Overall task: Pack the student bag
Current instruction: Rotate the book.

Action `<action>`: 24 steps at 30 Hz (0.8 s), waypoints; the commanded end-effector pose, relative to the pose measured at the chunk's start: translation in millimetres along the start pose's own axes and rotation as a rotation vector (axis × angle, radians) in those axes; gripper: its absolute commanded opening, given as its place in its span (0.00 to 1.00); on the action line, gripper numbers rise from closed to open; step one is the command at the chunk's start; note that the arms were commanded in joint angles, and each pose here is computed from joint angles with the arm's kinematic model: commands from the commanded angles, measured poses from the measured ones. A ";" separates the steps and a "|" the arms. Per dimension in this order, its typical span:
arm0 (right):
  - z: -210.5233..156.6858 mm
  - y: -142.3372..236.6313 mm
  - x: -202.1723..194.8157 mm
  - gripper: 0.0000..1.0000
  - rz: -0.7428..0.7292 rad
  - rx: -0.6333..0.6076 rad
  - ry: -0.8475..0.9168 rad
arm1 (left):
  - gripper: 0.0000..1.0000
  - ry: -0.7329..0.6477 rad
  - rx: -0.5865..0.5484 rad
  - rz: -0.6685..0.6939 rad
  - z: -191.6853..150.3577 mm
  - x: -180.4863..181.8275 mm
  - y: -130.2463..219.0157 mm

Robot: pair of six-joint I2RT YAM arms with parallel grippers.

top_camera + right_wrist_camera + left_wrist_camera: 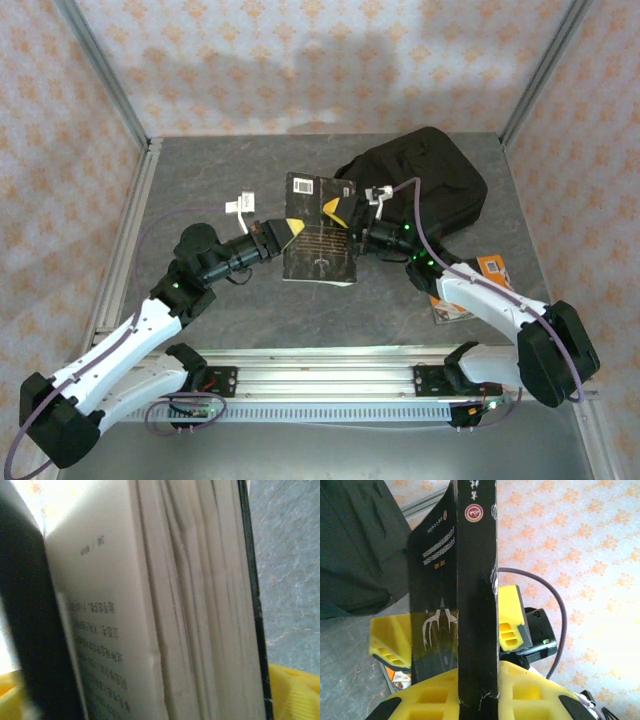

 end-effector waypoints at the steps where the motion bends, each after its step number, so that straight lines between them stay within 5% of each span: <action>1: -1.4 4.7 19.3 0.86 0.064 -0.008 0.064 | 0.00 -0.053 -0.030 -0.063 2.4 -21.2 5.0; 6: -4.1 17.0 35.5 0.68 0.006 -0.022 0.135 | 0.00 -0.043 -0.036 0.005 1.5 -4.9 1.8; 14: -1.7 33.5 48.2 0.63 -0.055 -0.044 0.185 | 0.00 -0.043 -0.032 0.045 1.7 5.0 -1.9; 24: 0.8 35.6 60.1 0.42 -0.035 -0.012 0.241 | 0.00 -0.042 0.000 0.036 0.7 7.4 -6.9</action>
Point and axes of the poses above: each hand's point on the last joint's axis, 136 mm out from that joint toward the fingers, its own y axis back along the fingers, its own x axis along the line the jaws close on, z = x × y, the point moved 10 cm from there along y, back along the fingers, and after that the axes turned 7 degrees about y, right-handed, at the moved point
